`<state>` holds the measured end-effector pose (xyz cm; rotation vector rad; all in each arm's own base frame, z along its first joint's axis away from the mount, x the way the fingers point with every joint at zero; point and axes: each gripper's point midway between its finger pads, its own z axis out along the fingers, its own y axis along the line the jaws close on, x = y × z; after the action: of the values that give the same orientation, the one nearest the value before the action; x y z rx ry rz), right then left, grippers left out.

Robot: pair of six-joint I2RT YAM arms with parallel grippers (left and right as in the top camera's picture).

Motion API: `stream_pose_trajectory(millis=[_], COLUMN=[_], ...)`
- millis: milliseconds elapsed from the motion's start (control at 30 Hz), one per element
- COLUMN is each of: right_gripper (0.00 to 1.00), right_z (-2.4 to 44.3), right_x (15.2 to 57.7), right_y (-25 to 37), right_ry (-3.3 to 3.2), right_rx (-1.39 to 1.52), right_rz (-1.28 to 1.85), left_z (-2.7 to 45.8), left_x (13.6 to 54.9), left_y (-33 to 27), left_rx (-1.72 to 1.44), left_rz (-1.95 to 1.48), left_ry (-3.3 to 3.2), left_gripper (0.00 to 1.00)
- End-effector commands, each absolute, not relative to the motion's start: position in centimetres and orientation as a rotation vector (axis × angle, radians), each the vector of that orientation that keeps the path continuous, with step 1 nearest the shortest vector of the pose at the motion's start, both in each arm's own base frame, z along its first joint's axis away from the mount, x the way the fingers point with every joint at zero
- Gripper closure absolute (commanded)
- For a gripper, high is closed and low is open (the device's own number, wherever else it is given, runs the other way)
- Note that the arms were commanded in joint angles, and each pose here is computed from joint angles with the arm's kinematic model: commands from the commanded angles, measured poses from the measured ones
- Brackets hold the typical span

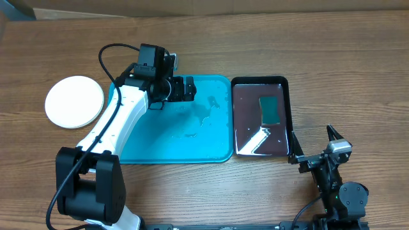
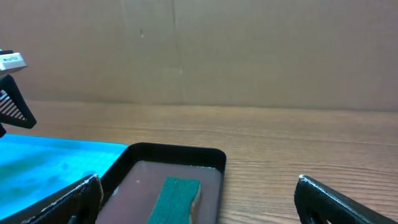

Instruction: Clean dirty plates on tray and stack at the side

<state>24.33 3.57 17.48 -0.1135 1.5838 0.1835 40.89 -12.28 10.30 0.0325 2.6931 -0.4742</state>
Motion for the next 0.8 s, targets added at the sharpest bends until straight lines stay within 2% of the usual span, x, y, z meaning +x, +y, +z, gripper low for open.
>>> stream_pose_trajectory(millis=[0,633,767], right_gripper=[0.00,0.00,0.00], right_z=[17.2,17.2,17.2], right_x=[24.4,24.4,24.4], right_y=[3.3,3.3,3.3], right_ry=[1.583,1.584,1.584], right_rx=[-0.101,-0.101,-0.101], right_rz=[0.176,0.176,0.176], left_z=[11.6,11.3,13.6], left_x=[41.2,41.0,40.9], left_y=[-12.3,-12.3,-12.3], left_rx=[0.072,0.072,0.081], left_rz=[-0.467,-0.463,-0.468], left_ry=[2.656,2.663,2.606], left_gripper=[0.00,0.00,0.00])
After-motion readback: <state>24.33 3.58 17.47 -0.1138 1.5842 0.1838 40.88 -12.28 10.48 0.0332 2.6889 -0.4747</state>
